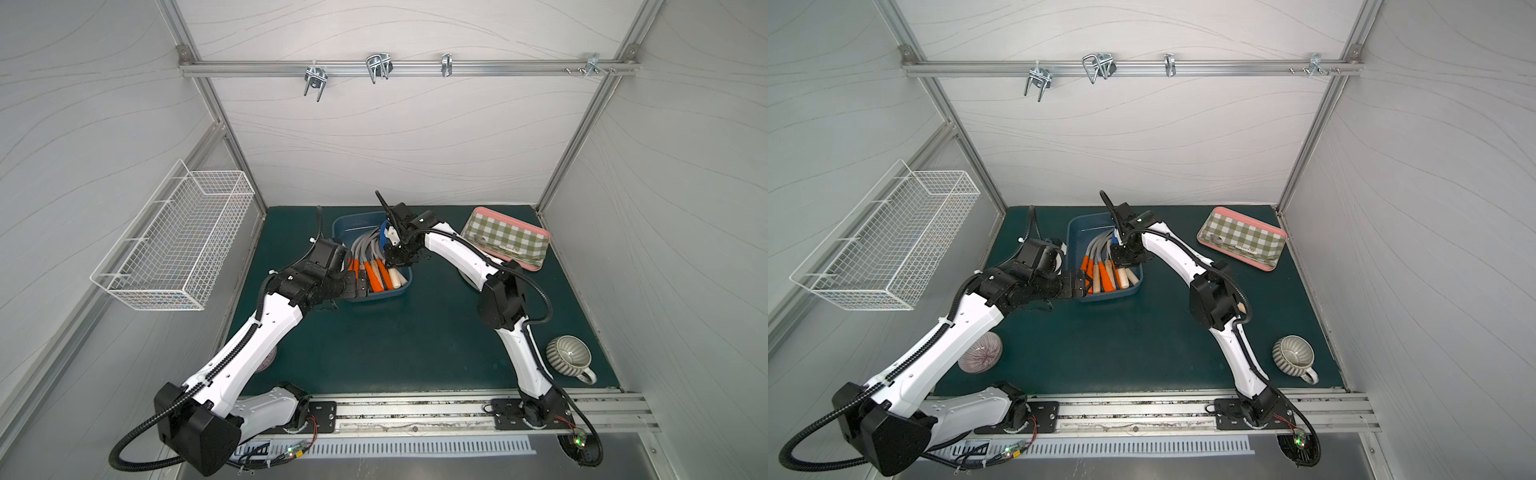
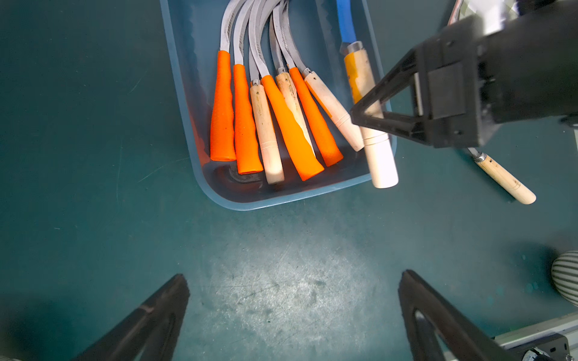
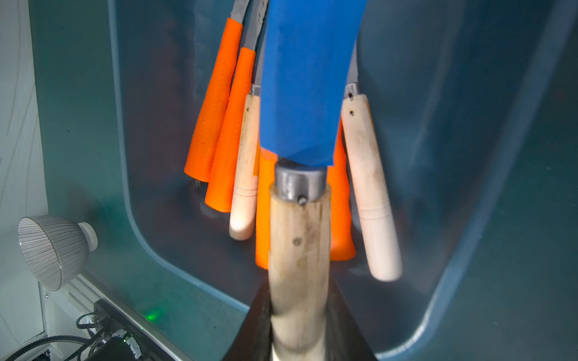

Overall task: Put small sickles into storage boxes
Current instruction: Place the sickle in the storage box.

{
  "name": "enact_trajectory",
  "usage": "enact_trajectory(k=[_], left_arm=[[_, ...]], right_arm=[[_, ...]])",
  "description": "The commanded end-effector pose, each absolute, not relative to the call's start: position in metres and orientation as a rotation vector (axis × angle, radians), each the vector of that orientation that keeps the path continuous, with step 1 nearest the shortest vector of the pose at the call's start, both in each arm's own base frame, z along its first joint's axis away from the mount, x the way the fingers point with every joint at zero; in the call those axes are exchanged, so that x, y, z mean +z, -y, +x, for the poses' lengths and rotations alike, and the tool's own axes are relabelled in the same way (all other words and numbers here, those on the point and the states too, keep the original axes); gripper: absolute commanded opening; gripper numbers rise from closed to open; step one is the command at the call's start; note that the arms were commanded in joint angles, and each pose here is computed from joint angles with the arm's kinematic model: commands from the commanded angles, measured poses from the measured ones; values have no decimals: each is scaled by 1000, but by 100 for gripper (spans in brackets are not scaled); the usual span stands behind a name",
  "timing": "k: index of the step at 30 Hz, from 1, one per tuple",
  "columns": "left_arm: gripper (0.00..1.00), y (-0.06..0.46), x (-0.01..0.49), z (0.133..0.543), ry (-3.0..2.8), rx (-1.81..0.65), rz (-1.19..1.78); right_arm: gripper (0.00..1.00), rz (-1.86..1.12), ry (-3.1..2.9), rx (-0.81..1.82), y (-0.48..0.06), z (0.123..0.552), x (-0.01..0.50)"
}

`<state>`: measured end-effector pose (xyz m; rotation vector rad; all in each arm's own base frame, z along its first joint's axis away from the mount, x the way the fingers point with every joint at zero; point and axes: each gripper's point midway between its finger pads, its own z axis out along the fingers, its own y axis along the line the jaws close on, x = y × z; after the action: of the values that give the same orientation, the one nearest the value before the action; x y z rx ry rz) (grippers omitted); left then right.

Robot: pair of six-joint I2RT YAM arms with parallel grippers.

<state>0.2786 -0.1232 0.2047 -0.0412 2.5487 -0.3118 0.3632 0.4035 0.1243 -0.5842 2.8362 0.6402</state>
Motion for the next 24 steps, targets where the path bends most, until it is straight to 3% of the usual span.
enact_trajectory(k=[1,15,24], left_arm=[[99,123,206,279,-2535,-335,-46],[99,127,196,279,-2558,-351,-47],[99,128,194,279,-2563,-359,-54]], right_arm=[[19,-607,-2815,709,-420,366,120],[24,-624,-2864,705,-431,373,71],[42,-639,-2851,725,-433,374,77]])
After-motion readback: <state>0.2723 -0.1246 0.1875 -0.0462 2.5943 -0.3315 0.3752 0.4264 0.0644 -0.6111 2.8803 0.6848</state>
